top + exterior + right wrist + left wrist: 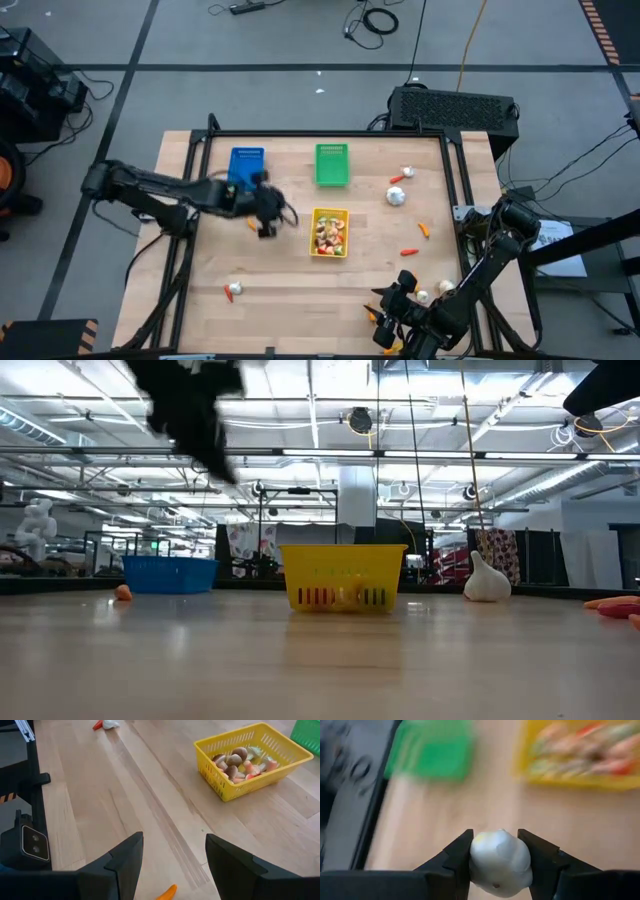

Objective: Sort produce into baskets
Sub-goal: Put the white garlic into the blue bin

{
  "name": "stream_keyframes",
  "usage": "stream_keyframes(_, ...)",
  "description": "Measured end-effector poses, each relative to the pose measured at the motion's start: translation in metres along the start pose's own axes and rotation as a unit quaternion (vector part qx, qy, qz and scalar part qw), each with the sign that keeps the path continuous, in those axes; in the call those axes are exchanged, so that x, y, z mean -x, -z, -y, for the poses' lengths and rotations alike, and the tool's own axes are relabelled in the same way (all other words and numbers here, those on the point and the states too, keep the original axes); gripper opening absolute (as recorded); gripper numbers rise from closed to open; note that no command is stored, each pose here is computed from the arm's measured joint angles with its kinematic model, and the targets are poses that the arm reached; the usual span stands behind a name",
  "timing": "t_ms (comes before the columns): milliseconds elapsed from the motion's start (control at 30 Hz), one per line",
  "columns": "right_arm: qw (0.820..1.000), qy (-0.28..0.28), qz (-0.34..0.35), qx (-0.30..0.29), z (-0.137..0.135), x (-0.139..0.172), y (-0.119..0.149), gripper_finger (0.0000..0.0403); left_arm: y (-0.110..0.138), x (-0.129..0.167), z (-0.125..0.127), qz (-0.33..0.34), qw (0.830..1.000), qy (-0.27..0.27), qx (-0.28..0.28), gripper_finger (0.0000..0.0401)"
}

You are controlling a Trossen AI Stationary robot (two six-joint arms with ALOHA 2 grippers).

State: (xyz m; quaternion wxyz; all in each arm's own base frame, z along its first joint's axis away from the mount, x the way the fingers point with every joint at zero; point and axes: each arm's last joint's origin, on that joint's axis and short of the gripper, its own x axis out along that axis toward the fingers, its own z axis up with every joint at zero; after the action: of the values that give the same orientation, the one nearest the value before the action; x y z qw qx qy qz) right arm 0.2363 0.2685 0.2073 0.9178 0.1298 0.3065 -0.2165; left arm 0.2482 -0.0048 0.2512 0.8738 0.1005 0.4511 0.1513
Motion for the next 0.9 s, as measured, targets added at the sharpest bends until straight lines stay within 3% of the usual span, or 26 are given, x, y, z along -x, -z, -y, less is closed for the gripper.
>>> stream_keyframes(133,1.0,0.0,0.0,0.0,0.0,0.0,0.0,0.0205,0.049,-0.015,-0.044,-0.043,0.994,-0.063,0.082,0.0145)
stream_keyframes(233,1.0,0.0,0.0,0.0,0.0,0.0,0.0,0.0205,0.08,-0.024,-0.075,-0.064,0.979,-0.113,0.156,0.0145)
stream_keyframes(367,1.0,0.0,0.0,-0.001,0.0,0.0,0.0,0.0205,0.1,-0.027,-0.106,-0.068,0.95,-0.127,0.276,0.0145)
stream_keyframes(533,1.0,-0.002,0.001,-0.003,0.0,0.0,0.0,0.0205,0.113,-0.035,-0.127,-0.086,0.918,-0.142,0.36,0.0146)
stream_keyframes(700,1.0,-0.003,0.001,-0.004,-0.001,0.0,0.0,0.0205,0.126,-0.051,-0.136,-0.126,0.892,-0.129,0.415,0.0166)
stream_keyframes(900,1.0,-0.004,0.0,-0.005,-0.001,0.0,0.0,0.0205,0.131,-0.068,-0.137,-0.158,0.893,-0.121,0.404,0.0191)
